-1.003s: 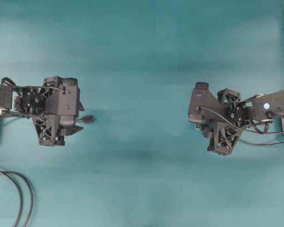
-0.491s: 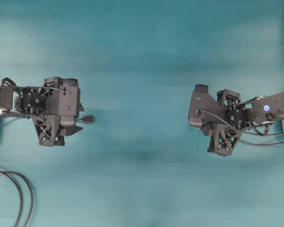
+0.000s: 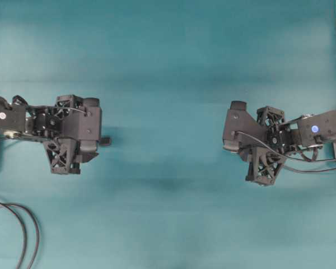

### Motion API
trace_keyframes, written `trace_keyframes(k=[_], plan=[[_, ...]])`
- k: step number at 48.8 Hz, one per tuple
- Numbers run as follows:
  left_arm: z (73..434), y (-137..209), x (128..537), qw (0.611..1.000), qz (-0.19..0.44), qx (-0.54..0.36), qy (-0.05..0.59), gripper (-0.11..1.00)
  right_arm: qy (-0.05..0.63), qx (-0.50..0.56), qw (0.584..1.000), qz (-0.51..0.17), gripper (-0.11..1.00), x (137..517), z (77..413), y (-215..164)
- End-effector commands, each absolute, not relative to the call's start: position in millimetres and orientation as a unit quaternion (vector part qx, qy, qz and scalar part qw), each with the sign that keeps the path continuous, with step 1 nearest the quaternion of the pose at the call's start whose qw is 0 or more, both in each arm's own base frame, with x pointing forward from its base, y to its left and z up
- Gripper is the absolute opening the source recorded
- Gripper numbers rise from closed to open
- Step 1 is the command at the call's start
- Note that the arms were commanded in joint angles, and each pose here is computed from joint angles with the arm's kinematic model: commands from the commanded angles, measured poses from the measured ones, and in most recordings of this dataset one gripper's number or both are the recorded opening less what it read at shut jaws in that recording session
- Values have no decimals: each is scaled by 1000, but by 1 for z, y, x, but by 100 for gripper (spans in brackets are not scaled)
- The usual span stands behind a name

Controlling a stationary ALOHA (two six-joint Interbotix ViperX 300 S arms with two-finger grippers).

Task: Insert the USB using both arms.
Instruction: 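Close left gripper on female USB socket, right gripper on male plug, then lift both held USB connectors off the table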

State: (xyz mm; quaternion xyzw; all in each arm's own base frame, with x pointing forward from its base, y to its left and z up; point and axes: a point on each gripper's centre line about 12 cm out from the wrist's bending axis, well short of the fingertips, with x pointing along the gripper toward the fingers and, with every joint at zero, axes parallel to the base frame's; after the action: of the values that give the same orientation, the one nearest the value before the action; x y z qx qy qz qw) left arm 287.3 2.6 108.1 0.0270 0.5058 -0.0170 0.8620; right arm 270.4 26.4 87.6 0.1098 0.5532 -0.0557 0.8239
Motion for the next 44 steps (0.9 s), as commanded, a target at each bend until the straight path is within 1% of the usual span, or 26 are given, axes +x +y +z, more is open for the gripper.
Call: trace_keyframes(k=[1,10,24,30,44], plan=[[113,4,295,868,-19,34,495,72,561,106,819,-52,21,271,83,31],[110,6,298,865,-15,30,500,72,558,107,822,-51,21,274,85,31],[106,21,300,863,7,17,505,72,557,103,823,-44,21,275,86,35],[104,22,302,864,8,17,504,72,557,102,823,-43,21,275,86,37],[94,12,306,856,-8,25,516,63,556,101,824,-41,21,275,86,38]])
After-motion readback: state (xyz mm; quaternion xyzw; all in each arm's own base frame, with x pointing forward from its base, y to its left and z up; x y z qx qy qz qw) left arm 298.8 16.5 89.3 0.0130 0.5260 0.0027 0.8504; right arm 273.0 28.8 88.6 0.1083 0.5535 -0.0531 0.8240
